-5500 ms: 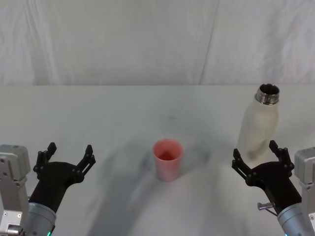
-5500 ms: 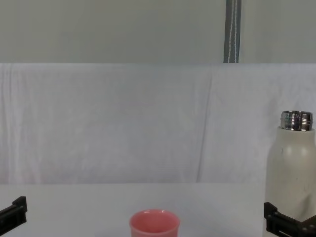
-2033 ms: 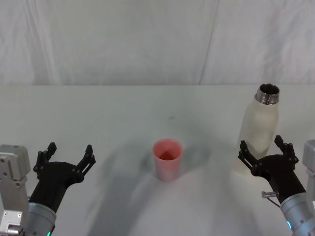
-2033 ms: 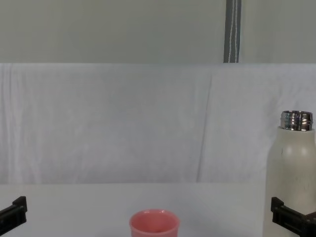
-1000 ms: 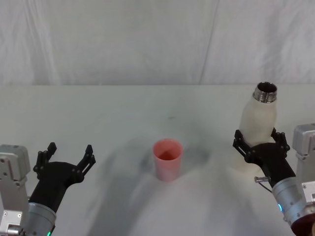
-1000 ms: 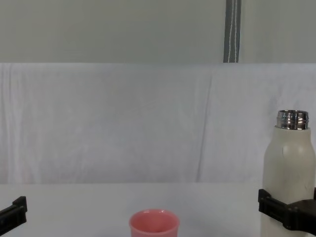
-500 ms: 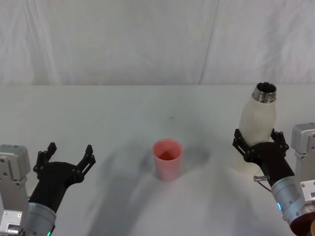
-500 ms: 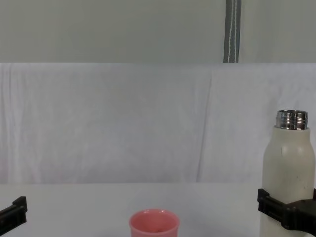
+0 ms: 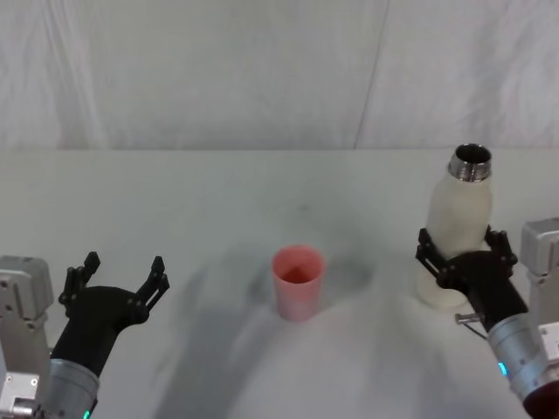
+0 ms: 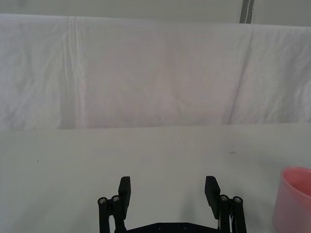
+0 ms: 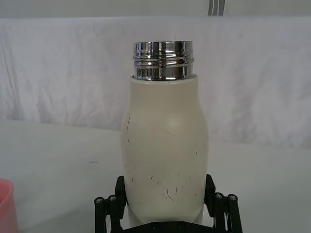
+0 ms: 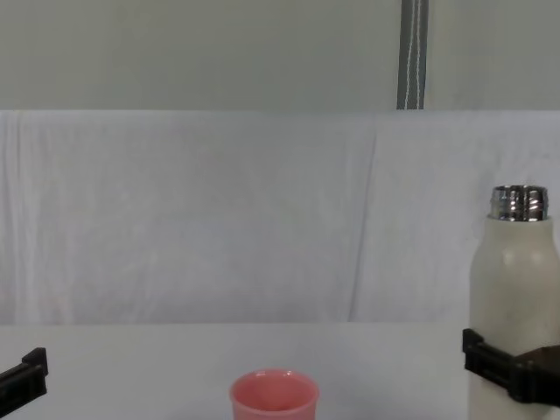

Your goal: Grasp the thermos with one hand and pour water into the cup lid.

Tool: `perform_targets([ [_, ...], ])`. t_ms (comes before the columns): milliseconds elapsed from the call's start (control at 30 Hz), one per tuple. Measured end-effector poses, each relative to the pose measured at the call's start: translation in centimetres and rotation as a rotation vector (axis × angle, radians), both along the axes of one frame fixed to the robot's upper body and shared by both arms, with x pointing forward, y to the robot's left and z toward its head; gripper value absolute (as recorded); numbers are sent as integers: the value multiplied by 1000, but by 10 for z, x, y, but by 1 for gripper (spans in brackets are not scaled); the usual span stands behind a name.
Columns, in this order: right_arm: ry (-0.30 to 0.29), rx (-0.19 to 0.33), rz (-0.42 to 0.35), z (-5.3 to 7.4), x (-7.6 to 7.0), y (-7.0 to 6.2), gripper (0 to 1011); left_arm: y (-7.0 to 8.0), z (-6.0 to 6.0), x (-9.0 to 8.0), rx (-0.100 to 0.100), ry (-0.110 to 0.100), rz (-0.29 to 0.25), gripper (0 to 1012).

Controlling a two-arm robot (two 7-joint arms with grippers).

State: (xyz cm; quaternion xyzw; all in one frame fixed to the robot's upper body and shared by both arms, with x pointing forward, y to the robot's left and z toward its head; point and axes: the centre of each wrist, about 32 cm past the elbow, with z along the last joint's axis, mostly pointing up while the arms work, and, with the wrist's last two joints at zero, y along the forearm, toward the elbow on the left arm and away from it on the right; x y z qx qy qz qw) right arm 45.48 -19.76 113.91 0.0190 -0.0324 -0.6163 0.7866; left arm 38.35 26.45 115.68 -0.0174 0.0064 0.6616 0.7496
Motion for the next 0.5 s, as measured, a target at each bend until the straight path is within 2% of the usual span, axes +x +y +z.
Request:
perform_targets([
  [133, -11, -26, -3, 5, -3, -6, 951, 0, 0, 0, 0, 0, 0, 1001],
  [267, -23, -96, 9, 13, -4, -12, 951, 0, 0, 0, 0, 0, 0, 1001],
  [467, -49, -202, 34, 25, -1, -13, 951, 0, 0, 0, 0, 0, 0, 1001],
  [500, -57, -232, 41, 28, 0, -13, 951, 0, 0, 0, 0, 0, 0, 1001],
])
